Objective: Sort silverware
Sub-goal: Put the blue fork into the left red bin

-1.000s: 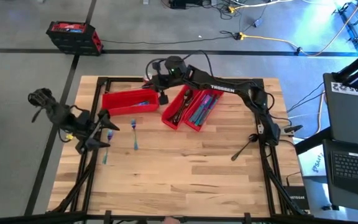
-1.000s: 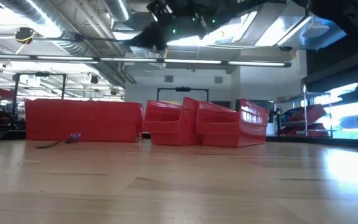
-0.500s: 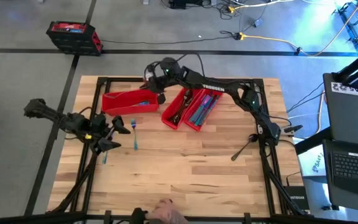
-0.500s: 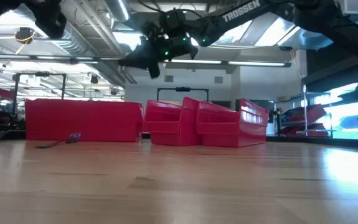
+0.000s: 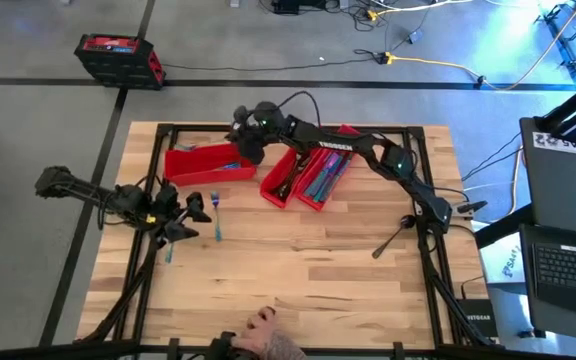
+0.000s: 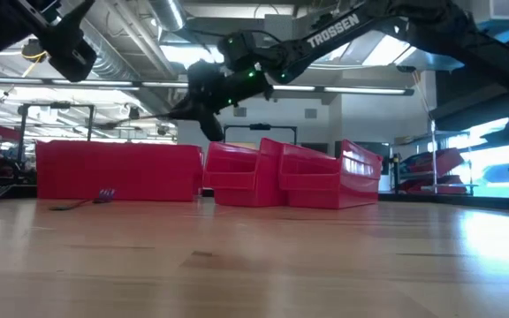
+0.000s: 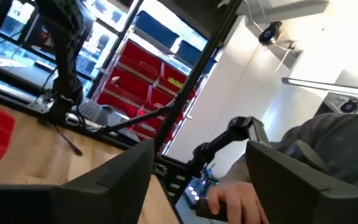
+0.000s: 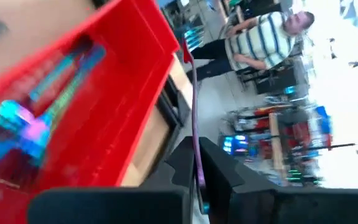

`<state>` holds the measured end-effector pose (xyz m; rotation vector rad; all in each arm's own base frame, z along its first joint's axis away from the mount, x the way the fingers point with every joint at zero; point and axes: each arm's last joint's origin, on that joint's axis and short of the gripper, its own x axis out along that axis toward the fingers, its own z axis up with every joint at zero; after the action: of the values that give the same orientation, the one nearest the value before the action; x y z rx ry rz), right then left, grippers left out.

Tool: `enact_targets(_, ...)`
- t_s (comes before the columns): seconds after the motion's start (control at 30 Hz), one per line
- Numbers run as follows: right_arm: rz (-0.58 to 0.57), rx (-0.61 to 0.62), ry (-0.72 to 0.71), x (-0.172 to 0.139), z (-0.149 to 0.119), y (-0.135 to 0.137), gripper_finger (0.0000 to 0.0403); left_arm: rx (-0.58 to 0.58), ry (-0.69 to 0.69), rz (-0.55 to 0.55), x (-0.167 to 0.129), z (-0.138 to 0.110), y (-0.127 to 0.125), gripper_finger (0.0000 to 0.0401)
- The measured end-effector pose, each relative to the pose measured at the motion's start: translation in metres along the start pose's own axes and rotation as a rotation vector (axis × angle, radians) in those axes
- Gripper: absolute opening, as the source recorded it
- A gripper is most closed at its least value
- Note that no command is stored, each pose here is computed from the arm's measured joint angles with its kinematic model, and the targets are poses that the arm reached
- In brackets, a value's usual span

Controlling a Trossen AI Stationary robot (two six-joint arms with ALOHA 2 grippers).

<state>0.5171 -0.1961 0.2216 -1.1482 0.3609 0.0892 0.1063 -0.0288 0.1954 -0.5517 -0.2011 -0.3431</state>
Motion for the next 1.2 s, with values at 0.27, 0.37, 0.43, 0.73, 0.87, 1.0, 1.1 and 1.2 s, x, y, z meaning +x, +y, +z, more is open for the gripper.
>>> enact_targets(0.27, 0.043, -0.181, 0.077, 0.013, 0.004, 0.021, 0.0000, 0.014, 0.061, 0.066, 0.000, -0.006, 0.007, 0.0237)
enact_targets(0.37, 0.048, -0.232, 0.084, 0.015, 0.003, 0.024, 0.0000, 0.015, 0.083, 0.105, -0.001, -0.008, 0.010, 0.0237)
enact_targets(0.43, 0.061, -0.259, 0.099, 0.016, 0.001, 0.027, 0.0000, 0.016, 0.090, 0.128, -0.001, -0.009, 0.012, 0.0237)
enact_targets(0.73, 0.115, -0.302, 0.098, 0.026, -0.001, 0.047, 0.0000, 0.024, 0.085, 0.189, -0.002, -0.009, 0.017, 0.0237)
enact_targets(0.87, 0.136, -0.307, 0.093, 0.029, 0.002, 0.053, 0.0003, 0.027, 0.094, 0.216, -0.002, -0.010, 0.019, 0.0237)
enact_targets(1.0, 0.134, -0.311, 0.091, 0.030, 0.002, 0.054, 0.0008, 0.035, 0.084, 0.227, -0.003, -0.008, 0.021, 0.0237)
enact_targets(1.1, 0.140, -0.310, 0.095, 0.030, 0.000, 0.055, 0.0009, 0.040, 0.079, 0.234, -0.003, -0.008, 0.021, 0.0237)
enact_targets(1.2, 0.138, -0.310, 0.098, 0.030, 0.000, 0.055, 0.0009, 0.041, 0.079, 0.239, -0.003, -0.008, 0.022, 0.0237)
